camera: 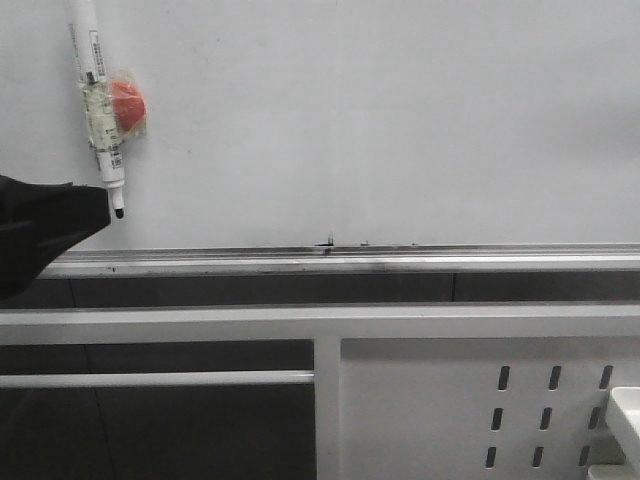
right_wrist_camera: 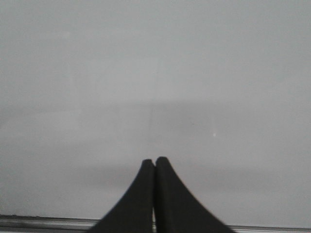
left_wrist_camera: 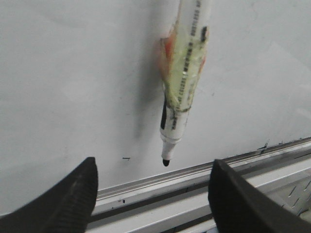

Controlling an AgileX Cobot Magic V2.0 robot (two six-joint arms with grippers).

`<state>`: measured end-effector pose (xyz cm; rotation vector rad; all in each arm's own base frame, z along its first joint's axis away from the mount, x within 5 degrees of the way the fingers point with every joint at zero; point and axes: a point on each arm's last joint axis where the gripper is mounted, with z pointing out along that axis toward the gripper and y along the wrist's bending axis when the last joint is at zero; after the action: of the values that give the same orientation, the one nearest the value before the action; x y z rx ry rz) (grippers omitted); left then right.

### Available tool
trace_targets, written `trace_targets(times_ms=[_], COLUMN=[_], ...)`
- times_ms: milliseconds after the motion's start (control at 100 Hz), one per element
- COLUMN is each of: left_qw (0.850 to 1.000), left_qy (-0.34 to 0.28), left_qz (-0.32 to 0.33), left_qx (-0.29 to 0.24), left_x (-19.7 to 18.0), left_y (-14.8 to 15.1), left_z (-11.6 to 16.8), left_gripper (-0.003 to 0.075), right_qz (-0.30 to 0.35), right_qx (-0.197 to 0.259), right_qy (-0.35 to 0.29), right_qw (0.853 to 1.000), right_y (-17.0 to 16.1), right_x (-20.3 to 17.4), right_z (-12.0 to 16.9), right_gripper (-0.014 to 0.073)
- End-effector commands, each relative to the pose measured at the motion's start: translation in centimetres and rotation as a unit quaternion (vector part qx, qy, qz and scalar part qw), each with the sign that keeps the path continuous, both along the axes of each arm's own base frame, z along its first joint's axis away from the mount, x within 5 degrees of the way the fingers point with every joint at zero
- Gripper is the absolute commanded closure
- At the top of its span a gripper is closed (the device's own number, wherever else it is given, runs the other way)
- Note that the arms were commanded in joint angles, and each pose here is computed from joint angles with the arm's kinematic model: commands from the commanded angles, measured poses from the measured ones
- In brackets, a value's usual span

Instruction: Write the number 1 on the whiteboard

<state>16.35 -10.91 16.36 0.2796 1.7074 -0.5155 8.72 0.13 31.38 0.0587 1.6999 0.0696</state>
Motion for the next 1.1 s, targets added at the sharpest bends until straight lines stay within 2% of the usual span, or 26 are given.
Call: trace_targets(times_ms=[0, 610, 660, 730, 860, 1090], left_qw=[0.992, 0.988, 0.988, 0.988, 0.988, 0.988], left_qy=[-0.098, -0.118, -0.117, -0.116, -0.118, -0.118], left_qz=[0.005, 0.002, 0.002, 0.002, -0.010, -0.011], left_qx=[-0.084, -0.100, -0.100, -0.099, -0.096, -0.096], left_x=[0.7, 2.3, 2.3, 2.4, 2.3, 2.3], left_y=[-0.6, -1.9, -1.9, -2.0, -2.2, -2.2], left_z=[2.6, 3.5, 3.5, 3.4, 3.4, 3.4], left_gripper=[0.0281, 0.0294, 0.0330, 0.0433, 0.0743, 0.0740], right_qz=[-0.006, -0.005, -0.005, -0.005, -0.005, -0.003], right_qx=[-0.011, -0.011, -0.011, -0.011, -0.011, -0.011], right_qy=[-0.043, -0.038, -0.038, -0.038, -0.038, -0.031], right_qw=[0.999, 0.999, 0.999, 0.999, 0.999, 0.999], right_y=[-0.1, -0.1, -0.1, -0.1, -0.1, -0.1], right_x=[0.1, 0.1, 0.1, 0.1, 0.1, 0.1], right_z=[1.7, 1.6, 1.6, 1.6, 1.6, 1.4], right_gripper=[0.0664, 0.0664, 0.0664, 0.0664, 0.0664, 0.0664])
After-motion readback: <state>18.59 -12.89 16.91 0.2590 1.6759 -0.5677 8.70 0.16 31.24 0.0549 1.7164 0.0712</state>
